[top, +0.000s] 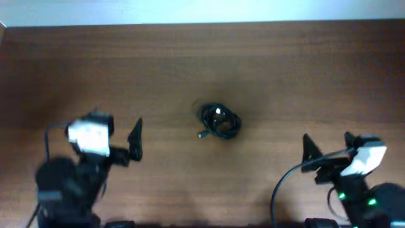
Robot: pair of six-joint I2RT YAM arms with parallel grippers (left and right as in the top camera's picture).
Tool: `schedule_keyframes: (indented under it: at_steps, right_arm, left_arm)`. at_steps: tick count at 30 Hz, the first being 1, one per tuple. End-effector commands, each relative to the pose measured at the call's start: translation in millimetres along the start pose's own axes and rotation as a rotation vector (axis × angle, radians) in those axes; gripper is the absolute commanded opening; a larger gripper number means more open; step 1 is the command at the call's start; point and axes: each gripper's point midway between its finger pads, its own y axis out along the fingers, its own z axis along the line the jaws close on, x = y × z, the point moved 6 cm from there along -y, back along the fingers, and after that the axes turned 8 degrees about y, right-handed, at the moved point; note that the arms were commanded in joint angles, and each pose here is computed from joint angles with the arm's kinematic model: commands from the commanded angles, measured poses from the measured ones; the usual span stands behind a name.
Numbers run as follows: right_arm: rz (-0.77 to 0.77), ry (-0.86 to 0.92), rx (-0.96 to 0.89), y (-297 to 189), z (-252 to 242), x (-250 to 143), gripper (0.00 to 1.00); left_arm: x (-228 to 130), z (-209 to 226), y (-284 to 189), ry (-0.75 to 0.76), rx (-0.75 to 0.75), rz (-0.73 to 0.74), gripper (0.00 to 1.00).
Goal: Untangle cables
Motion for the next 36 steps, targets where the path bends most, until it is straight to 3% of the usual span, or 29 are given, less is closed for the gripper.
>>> schedule_keyframes:
  at_steps: [1, 4, 5, 7, 10, 12, 14, 19, 20, 22, 24, 25, 27, 31, 35, 36]
  right_arm:
    - [0.173, 0.015, 0.156, 11, 34, 53, 0.99]
    - [0.254, 0.011, 0.387, 37, 61, 83, 0.99]
    - [0.289, 0.024, 0.322, 48, 55, 90, 0.99]
    - [0.348, -0.079, 0.172, 61, 43, 101, 0.99]
    - [0.37, -0.198, -0.006, 57, 49, 123, 0.99]
    - [0.377, -0.204, 0.071, 52, 64, 122, 0.99]
    - [0.393, -0.204, 0.073, 51, 64, 119, 0.99]
    - [0.466, -0.196, 0.058, 46, 60, 107, 0.99]
    - [0.471, -0.196, 0.057, 46, 60, 106, 0.99]
    - [0.488, -0.194, 0.054, 44, 59, 103, 0.99]
    - [0.497, -0.193, 0.052, 44, 58, 102, 0.99]
    - [0.502, -0.193, 0.051, 43, 58, 101, 0.99]
    - [0.511, -0.195, 0.049, 42, 58, 100, 0.99]
    - [0.515, -0.194, 0.049, 42, 58, 99, 0.99]
    - [0.522, -0.193, 0.048, 42, 57, 98, 0.99]
    - [0.525, -0.193, 0.047, 41, 57, 97, 0.99]
  left_arm:
    - [70, 5, 42, -0.076, -0.221, 0.134, 0.99]
    - [109, -2, 81, -0.152, -0.439, 0.247, 0.99]
    - [109, -6, 98, -0.175, -0.523, 0.244, 0.99]
    - [91, -9, 131, -0.196, -0.498, 0.334, 0.99]
    - [34, -49, 195, -0.031, -0.303, 0.614, 0.99]
    - [0, -90, 224, 0.092, -0.282, 0.736, 0.99]
    - [-55, -123, 258, 0.214, -0.207, 0.896, 0.99]
    - [-157, -150, 296, 0.141, -0.214, 1.157, 0.99]
    - [-164, -160, 297, 0.152, -0.321, 1.167, 0.99]
    - [-158, -190, 297, 0.181, -0.671, 1.055, 0.99]
    - [-152, -203, 289, 0.244, -0.887, 0.972, 0.99]
    - [-153, -207, 279, 0.342, -1.032, 0.925, 0.99]
    - [-158, -203, 267, 0.508, -1.148, 0.899, 0.96]
    - [-169, -180, 264, 0.649, -1.061, 1.011, 0.98]
    - [-169, -181, 264, 0.644, -1.066, 1.007, 0.86]
    - [-169, -181, 265, 0.645, -1.065, 1.004, 0.77]
